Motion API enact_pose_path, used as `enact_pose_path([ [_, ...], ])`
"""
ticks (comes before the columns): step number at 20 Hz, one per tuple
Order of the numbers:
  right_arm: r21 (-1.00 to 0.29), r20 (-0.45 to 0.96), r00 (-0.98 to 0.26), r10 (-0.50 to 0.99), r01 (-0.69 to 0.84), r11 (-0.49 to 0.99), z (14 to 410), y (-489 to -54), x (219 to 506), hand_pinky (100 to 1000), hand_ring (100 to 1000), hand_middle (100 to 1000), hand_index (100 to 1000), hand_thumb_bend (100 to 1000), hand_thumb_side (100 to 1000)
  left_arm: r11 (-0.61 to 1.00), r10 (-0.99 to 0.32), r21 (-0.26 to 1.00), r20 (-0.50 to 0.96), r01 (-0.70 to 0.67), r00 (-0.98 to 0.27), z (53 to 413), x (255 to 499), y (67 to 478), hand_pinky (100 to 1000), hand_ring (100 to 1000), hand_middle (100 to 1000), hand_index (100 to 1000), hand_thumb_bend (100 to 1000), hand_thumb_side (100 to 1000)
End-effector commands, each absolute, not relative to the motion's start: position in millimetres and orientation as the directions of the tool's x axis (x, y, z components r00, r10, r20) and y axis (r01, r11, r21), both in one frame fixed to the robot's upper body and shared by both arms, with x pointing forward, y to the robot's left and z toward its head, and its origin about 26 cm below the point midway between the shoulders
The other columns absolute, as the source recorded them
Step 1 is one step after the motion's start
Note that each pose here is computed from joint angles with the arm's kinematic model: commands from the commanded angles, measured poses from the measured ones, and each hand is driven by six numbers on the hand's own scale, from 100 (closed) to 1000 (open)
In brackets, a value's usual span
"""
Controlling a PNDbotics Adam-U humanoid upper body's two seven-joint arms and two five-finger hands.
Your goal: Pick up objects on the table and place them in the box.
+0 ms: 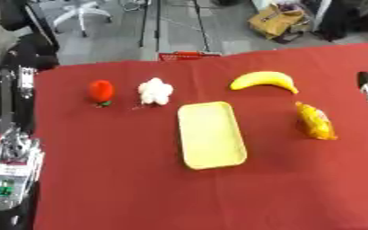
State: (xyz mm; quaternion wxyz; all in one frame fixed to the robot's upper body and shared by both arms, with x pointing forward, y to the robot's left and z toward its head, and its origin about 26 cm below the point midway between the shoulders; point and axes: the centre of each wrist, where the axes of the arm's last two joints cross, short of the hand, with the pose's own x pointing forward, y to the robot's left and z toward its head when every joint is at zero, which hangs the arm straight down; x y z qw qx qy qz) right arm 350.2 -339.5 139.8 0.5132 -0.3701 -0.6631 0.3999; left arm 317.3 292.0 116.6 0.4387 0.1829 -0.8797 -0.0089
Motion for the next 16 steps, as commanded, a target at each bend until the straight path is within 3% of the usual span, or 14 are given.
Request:
enact_pose_path([
  [1, -0.954, 0.284, -0.172, 0.943, 0.052, 0.297, 148, -353, 357, 748, 798, 897, 954, 419, 644, 0.93, -0.342, 0.186, 0.75, -0.316, -0.565, 124, 317, 294, 688, 627, 719, 802, 595, 892],
  [5, -0.97, 0.234, -0.169, 0.957, 0.029, 0.242, 146, -354, 362, 752, 805, 901, 955, 492, 646, 0.931, -0.341, 0.187, 0.75, -0.313, -0.567, 124, 317, 293, 688, 627, 719, 802, 595, 893],
  [16, -0.984, 0.178, -0.196, 0.964, -0.046, 0.172, 143, -350, 377, 752, 805, 898, 957, 496, 651, 0.933, -0.338, 0.189, 0.753, -0.306, -0.564, 123, 317, 292, 688, 627, 719, 802, 594, 893],
])
